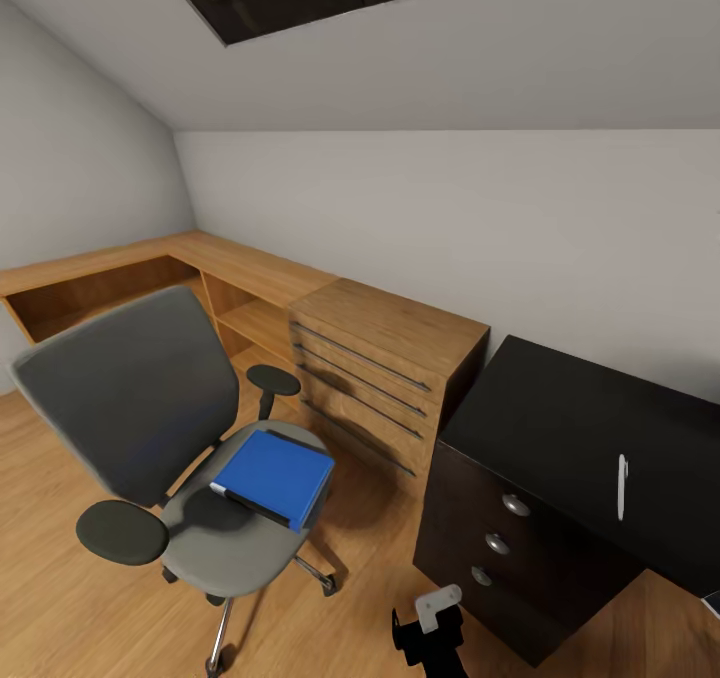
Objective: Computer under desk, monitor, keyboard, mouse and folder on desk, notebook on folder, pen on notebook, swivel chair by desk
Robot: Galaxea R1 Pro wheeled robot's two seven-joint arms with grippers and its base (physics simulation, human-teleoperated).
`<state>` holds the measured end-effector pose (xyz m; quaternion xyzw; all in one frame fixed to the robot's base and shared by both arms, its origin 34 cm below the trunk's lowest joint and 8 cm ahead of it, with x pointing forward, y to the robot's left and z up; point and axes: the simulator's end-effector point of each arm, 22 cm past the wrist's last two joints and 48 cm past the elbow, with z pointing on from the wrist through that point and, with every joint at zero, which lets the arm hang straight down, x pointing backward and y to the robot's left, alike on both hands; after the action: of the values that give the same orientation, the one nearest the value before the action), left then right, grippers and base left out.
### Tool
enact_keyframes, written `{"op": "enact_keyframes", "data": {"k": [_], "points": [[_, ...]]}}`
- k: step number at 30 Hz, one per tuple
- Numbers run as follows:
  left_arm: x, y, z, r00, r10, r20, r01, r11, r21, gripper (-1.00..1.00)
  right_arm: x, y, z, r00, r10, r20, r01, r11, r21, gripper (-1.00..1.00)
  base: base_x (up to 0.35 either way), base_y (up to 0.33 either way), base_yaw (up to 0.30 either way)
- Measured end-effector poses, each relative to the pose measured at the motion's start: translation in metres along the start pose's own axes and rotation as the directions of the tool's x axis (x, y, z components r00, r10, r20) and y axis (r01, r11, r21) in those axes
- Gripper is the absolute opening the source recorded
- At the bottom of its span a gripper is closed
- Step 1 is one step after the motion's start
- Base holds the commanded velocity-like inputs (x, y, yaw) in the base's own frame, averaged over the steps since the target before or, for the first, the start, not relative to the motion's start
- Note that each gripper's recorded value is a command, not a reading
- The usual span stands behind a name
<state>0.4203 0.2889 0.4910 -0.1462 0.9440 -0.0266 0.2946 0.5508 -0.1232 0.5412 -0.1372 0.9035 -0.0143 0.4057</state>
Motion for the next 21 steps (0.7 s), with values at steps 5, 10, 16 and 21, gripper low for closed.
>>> {"op": "enact_keyframes", "data": {"k": [5,10,16,21], "points": [[-0.04,-0.024,0.002,1.0,0.007,0.006,-0.007,1.0,0.025,1.0,0.0,0.001,0.0,1.0,0.0,0.0,0.0,1.0,-0.001,1.0,0.0,0.0,0.0],[-0.077,-0.031,-0.002,1.0,0.02,0.021,-0.021,0.999,0.026,1.0,0.0,0.001,0.0,1.0,-0.001,0.0,0.001,1.0,-0.001,1.0,0.0,0.0,0.0],[-0.105,-0.036,-0.011,1.0,0.023,-0.002,-0.023,1.0,0.02,1.0,0.0,0.001,0.0,1.0,0.0,-0.001,0.0,1.0,0.0,1.0,0.0,0.0,0.0],[-0.133,-0.042,-0.022,1.0,0.027,-0.005,-0.027,0.999,0.022,1.0,0.0,0.001,0.0,1.0,0.0,-0.001,0.0,1.0,0.0,1.0,0.0,0.0,0.0]]}}
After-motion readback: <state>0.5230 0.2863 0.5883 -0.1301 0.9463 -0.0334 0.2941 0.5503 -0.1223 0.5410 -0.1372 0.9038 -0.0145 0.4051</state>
